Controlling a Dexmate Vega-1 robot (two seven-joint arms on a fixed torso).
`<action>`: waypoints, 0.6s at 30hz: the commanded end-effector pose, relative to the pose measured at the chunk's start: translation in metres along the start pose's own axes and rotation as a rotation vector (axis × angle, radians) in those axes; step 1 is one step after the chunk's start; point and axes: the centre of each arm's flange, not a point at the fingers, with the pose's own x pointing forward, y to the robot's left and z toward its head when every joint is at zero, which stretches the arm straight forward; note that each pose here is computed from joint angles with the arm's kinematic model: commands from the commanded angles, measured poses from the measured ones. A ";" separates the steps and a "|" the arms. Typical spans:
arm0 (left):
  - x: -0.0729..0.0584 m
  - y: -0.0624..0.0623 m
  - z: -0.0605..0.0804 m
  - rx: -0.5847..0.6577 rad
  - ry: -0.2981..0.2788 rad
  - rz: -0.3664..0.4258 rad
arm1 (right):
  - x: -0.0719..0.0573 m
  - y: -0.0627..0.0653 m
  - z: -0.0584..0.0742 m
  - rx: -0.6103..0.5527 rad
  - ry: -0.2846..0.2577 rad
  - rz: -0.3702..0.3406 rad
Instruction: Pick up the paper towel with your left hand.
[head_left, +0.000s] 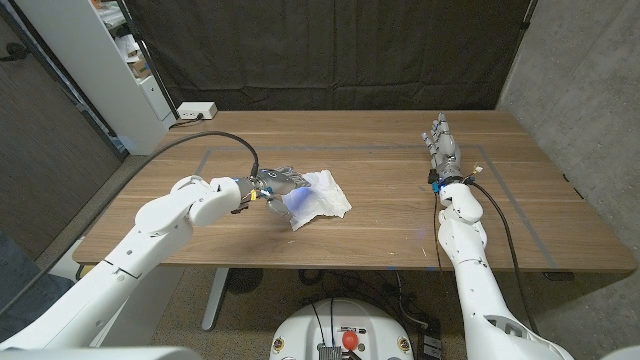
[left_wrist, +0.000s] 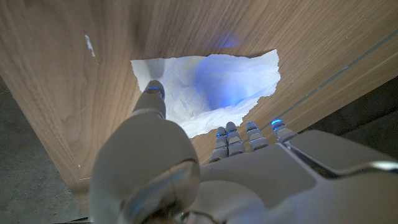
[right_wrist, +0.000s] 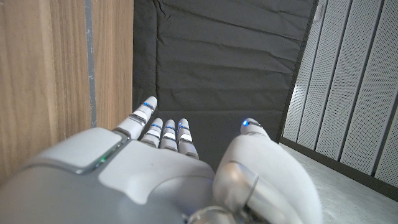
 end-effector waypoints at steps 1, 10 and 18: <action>0.005 -0.004 -0.001 -0.029 -0.001 -0.002 | -0.005 -0.003 0.000 -0.005 0.003 -0.006; 0.012 -0.010 -0.001 -0.052 -0.012 -0.007 | -0.007 -0.006 -0.001 -0.004 0.005 -0.013; 0.019 -0.012 0.000 -0.065 -0.025 -0.013 | -0.009 -0.009 -0.002 -0.005 0.009 -0.019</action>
